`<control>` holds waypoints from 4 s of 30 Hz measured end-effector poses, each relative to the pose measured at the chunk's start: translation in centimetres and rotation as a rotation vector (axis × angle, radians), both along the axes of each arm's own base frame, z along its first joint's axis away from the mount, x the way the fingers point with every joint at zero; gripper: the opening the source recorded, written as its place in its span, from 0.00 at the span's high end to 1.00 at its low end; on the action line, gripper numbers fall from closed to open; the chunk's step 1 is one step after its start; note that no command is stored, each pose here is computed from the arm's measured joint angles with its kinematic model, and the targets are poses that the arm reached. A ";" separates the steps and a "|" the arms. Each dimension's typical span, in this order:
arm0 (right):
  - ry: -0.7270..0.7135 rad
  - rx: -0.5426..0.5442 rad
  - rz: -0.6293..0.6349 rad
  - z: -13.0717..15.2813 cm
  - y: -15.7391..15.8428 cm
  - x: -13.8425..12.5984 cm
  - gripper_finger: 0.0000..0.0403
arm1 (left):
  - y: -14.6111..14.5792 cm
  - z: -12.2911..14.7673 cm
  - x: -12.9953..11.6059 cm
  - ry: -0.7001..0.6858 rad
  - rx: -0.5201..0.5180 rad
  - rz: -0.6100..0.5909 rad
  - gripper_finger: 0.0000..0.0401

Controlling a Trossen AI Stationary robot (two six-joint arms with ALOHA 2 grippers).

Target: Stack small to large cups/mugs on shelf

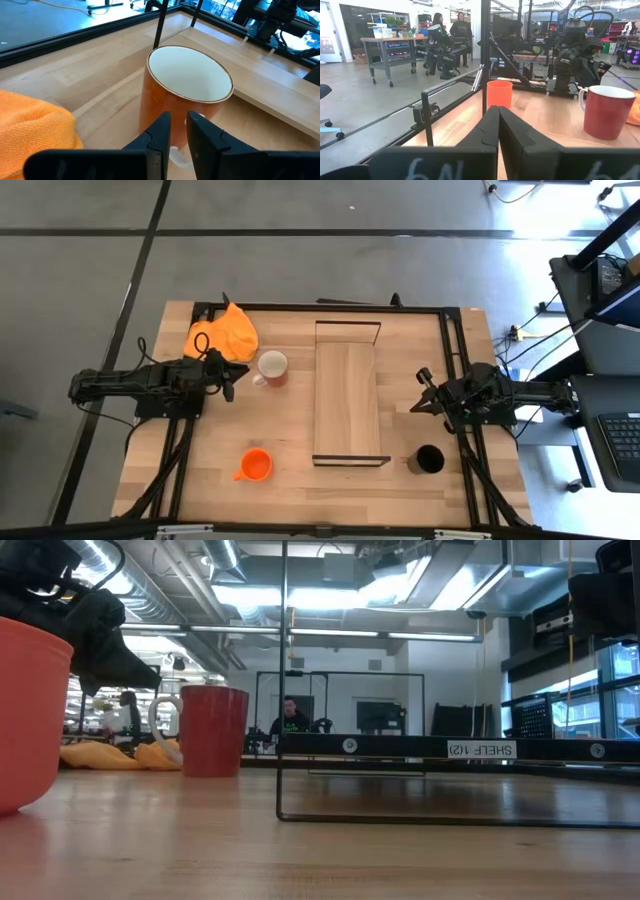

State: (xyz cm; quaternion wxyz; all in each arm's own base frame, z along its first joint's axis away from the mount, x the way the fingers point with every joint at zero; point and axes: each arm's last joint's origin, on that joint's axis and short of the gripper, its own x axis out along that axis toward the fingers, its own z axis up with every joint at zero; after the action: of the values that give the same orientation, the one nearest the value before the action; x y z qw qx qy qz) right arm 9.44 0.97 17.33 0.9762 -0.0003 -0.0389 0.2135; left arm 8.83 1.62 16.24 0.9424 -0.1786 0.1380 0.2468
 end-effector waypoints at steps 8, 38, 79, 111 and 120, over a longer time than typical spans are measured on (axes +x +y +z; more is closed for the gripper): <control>0.000 0.000 0.000 0.0 0.0 0.0 0.98 | 0.0 0.0 0.0 0.000 0.000 0.000 0.86; -0.730 0.535 -0.203 6.9 -1.1 -3.5 0.98 | 0.0 0.0 0.0 0.000 0.000 0.000 0.86; 0.136 0.046 -0.022 23.6 -0.1 0.7 0.98 | 0.0 0.0 0.0 0.000 0.000 0.000 0.86; 1.142 0.531 -0.339 24.6 -0.4 1.7 0.98 | 0.0 0.0 0.0 0.000 0.000 0.000 0.86; 0.989 0.513 -0.326 25.5 -0.5 2.7 0.98 | 0.0 0.0 0.0 0.000 0.000 0.000 0.86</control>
State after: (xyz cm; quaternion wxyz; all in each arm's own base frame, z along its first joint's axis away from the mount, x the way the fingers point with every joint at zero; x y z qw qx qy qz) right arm 12.13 0.48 42.80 0.8674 0.3303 0.3718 0.0190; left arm 8.83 1.62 16.24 0.9424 -0.1786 0.1380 0.2469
